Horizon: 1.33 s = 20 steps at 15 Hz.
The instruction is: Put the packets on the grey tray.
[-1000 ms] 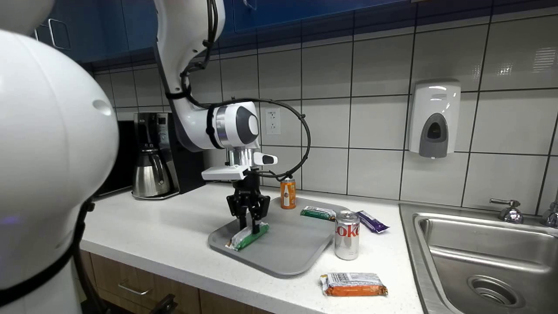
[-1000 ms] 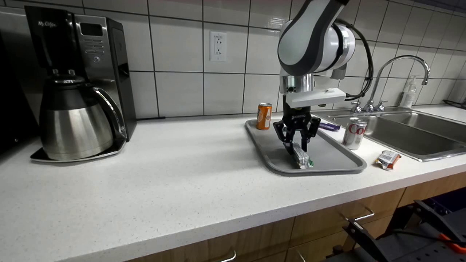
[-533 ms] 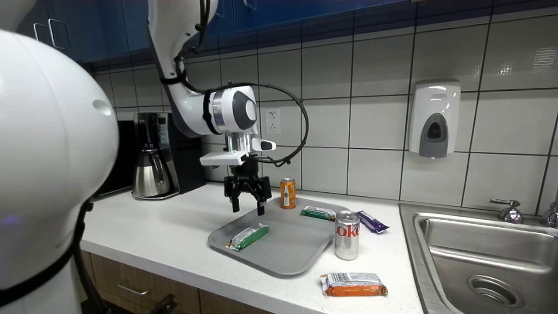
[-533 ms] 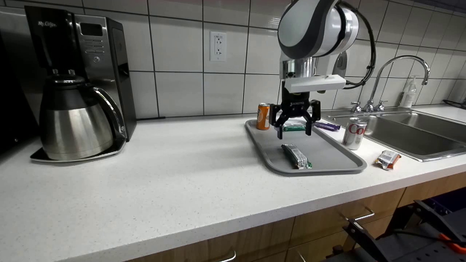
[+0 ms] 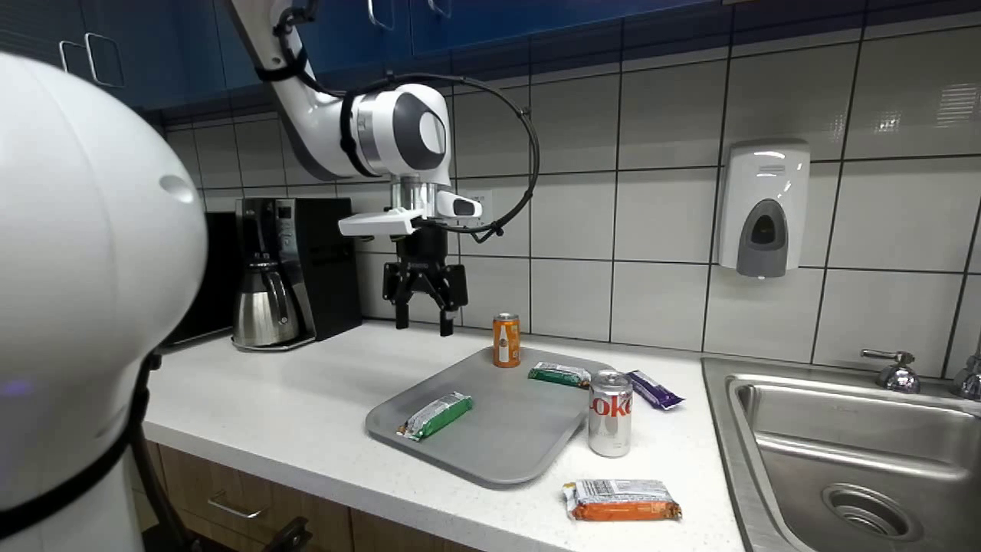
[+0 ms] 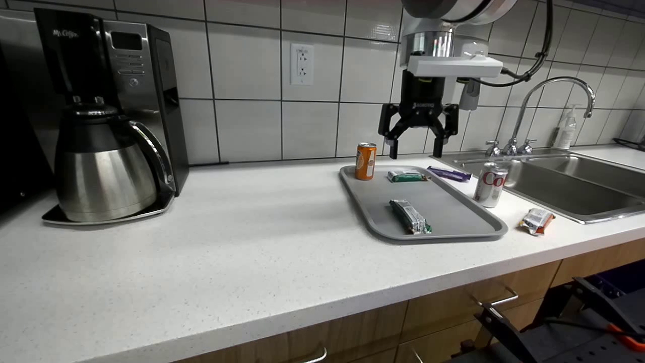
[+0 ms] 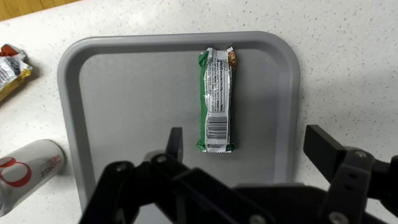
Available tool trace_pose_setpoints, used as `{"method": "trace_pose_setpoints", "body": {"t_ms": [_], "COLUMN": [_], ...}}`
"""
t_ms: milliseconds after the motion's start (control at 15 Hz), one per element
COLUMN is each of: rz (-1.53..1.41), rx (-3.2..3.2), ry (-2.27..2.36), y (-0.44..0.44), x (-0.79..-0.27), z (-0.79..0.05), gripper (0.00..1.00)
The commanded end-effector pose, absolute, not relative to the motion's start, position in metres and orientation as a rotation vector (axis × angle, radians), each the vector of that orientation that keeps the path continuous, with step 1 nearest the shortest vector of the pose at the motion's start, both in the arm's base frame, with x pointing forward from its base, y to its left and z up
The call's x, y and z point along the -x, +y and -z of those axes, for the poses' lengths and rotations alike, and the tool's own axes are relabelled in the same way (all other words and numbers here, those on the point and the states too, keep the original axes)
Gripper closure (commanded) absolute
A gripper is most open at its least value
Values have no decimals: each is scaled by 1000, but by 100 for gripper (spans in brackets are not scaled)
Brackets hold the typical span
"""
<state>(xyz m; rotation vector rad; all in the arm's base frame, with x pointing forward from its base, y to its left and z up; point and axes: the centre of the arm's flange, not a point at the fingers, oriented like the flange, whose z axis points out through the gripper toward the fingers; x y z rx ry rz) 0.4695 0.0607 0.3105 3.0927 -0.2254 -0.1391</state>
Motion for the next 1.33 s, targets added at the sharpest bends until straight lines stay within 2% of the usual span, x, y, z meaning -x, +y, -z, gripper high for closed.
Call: {"method": "trace_pose_setpoints", "body": {"t_ms": [0, 667, 1267], "rz": [118, 28, 13], "rx": [-3107, -3034, -2958], "ry": [-289, -628, -884], "y": [48, 26, -61], "x": [-438, -349, -333], "z": [-341, -369, -378], "gripper": [0, 0, 0]}}
